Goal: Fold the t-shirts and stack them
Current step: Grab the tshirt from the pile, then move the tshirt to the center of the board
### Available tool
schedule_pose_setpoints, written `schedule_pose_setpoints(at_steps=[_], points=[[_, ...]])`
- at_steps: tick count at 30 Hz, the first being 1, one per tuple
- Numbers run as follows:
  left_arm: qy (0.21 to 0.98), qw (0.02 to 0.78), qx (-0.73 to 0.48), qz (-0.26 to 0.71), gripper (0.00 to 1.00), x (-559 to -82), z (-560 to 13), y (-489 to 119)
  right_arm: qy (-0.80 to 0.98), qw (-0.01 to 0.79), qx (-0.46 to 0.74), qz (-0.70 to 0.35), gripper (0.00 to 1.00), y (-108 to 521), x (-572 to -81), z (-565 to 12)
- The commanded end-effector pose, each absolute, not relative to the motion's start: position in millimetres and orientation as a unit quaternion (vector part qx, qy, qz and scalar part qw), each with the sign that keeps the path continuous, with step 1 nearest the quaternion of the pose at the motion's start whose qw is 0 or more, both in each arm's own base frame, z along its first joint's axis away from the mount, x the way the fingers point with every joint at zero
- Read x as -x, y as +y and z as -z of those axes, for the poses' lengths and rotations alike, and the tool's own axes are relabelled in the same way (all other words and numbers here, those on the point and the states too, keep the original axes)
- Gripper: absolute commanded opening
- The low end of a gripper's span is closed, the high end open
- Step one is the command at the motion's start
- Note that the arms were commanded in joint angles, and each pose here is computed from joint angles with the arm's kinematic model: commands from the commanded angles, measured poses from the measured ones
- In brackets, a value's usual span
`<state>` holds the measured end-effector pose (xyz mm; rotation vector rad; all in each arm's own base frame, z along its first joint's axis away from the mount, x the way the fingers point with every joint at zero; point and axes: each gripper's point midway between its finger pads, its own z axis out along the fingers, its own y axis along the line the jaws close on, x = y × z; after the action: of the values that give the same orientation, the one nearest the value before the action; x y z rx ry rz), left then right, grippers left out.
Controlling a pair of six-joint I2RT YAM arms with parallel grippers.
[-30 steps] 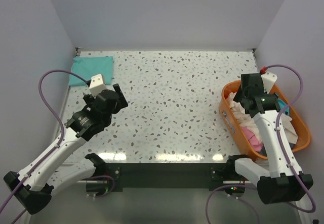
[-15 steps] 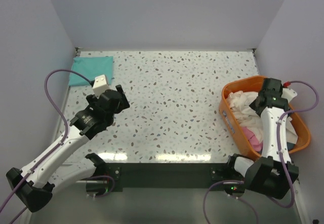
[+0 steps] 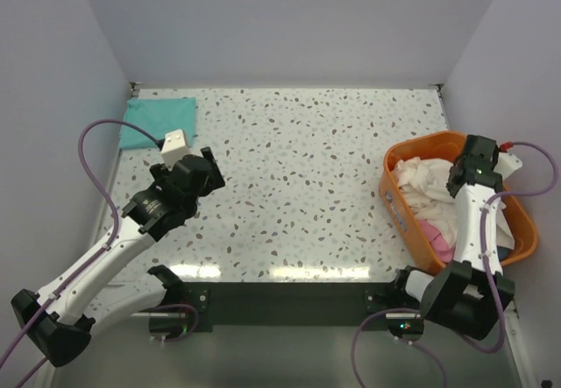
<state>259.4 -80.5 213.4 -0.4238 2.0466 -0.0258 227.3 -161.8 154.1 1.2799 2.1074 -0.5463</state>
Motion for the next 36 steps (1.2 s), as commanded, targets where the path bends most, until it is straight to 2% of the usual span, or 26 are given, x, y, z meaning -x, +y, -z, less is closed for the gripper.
schedule_pose_setpoints(at_steps=[1, 6, 8, 9, 10, 12, 13, 15, 16, 18, 19, 21, 28, 31, 34, 35, 36], points=[[0.836, 0.517, 0.181, 0.014, 1.0, -262.3, -223.9, -78.2, 0.759, 0.385, -0.485, 0.199, 0.0, -169.9, -239.4, -198.6], [0.834, 0.52, 0.183, 0.021, 1.0, -263.4, -228.1, -79.8, 0.752, 0.452, -0.453, 0.156, 0.0, -161.1, -255.1, -257.9], [0.833, 0.522, 0.182, 0.025, 1.0, -264.2, -230.1, -81.2, 0.752, 0.499, -0.421, 0.086, 0.0, -141.2, -275.9, -297.3], [0.833, 0.523, 0.182, 0.025, 1.0, -264.1, -230.4, -81.1, 0.752, 0.511, -0.411, 0.071, 0.0, -136.2, -280.5, -311.5], [0.831, 0.524, 0.184, 0.027, 1.0, -264.4, -231.4, -81.1, 0.738, 0.544, -0.395, 0.056, 0.0, -128.1, -286.0, -349.8], [0.83, 0.525, 0.185, 0.029, 1.0, -264.6, -232.2, -81.6, 0.739, 0.563, -0.368, 0.04, 0.0, -115.7, -295.7, -379.1], [0.829, 0.526, 0.185, 0.031, 1.0, -264.5, -233.7, -81.8, 0.725, 0.6, -0.336, 0.015, 0.0, -95.9, -301.9, -419.1], [0.828, 0.528, 0.185, 0.033, 1.0, -264.7, -234.6, -81.9, 0.724, 0.625, -0.291, -0.015, 0.0, -70.2, -319.6, -449.4], [0.827, 0.53, 0.185, 0.036, 1.0, -265.0, -236.6, -82.7, 0.71, 0.658, -0.245, -0.052, 0.0, -37.8, -320.4, -487.5], [0.828, 0.529, 0.184, 0.036, 1.0, -265.0, -236.5, -83.0, 0.718, 0.666, -0.172, -0.105, 0.0, 9.0, -338.9, -507.7], [0.827, 0.53, 0.185, 0.039, 1.0, -264.9, -237.4, -83.2, 0.699, 0.688, -0.145, -0.133, 0.0, 23.8, -335.0, -536.6], [0.827, 0.529, 0.186, 0.041, 1.0, -264.4, -237.8, -83.5, 0.7, 0.683, -0.084, -0.189, 0.0, 64.1, -352.9, -547.2], [0.822, 0.534, 0.189, 0.054, 1.0, -261.2, -247.0, -83.4, 0.617, 0.722, 0.057, -0.306, 0.0, 178.8, -352.6, -618.4], [0.821, 0.534, 0.193, 0.058, 1.0, -257.9, -249.8, -81.2, 0.59, 0.722, 0.109, -0.344, 0.0, 232.4, -334.5, -628.7], [0.818, 0.535, 0.206, 0.056, 1.0, -252.5, -250.4, -75.0, 0.592, 0.711, 0.144, -0.352, 0.0, 294.7, -342.3, -610.4], [0.816, 0.534, 0.212, 0.057, 1.0, -250.9, -250.4, -73.3, 0.583, 0.711, 0.148, -0.363, 0.0, 301.1, -331.2, -617.4], [0.813, 0.538, 0.213, 0.061, 1.0, -249.9, -254.3, -72.6, 0.596, 0.692, 0.173, -0.369, 0.0, 337.5, -335.3, -596.0]])
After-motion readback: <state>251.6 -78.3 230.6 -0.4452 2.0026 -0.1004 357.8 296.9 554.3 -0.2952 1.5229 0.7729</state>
